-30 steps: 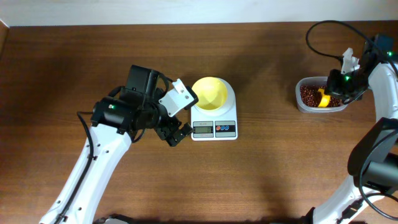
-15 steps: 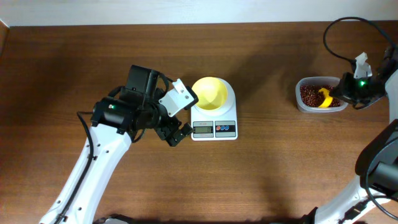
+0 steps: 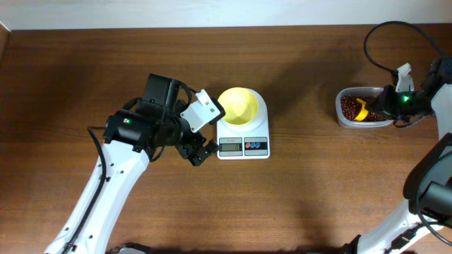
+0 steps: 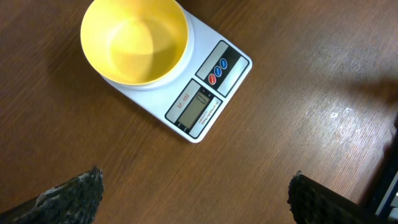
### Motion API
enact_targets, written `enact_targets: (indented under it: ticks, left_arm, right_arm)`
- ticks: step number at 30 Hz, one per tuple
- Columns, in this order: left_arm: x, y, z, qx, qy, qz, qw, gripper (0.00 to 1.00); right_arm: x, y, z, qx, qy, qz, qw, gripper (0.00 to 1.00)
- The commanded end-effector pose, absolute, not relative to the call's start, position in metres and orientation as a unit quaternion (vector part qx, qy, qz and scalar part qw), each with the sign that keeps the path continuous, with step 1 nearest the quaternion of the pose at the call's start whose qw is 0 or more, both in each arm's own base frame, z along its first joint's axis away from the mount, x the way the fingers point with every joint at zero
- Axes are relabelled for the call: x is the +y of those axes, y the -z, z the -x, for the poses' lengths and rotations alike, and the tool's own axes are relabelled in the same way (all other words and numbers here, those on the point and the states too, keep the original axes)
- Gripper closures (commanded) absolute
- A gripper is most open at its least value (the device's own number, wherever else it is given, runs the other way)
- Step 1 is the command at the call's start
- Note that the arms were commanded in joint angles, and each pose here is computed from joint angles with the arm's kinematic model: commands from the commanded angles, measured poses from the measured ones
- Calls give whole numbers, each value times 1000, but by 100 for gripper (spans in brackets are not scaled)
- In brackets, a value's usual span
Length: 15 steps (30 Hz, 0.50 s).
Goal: Scoop item into bowl and weigh 50g on scale
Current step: 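Dip the scoop into the red beans with the right gripper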
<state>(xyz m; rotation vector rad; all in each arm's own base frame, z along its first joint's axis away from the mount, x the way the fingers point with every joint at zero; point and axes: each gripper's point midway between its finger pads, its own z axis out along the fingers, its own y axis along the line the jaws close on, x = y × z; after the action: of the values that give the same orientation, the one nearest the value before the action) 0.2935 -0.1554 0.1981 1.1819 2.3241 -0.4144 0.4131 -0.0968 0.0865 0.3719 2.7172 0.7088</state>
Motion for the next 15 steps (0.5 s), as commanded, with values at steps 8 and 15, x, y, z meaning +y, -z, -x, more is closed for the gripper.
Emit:
enact_targets:
  ticks: [8,15]
  left_arm:
    - [-158,-199,-290,851,161,-432,249,1]
    - [-158,-199,-290,851,161,-432,249,1]
  right_arm:
    - [-86,-80,-419,940,-273,-128,161,96]
    - [-108,-64,-413,921,-313,-170,156,96]
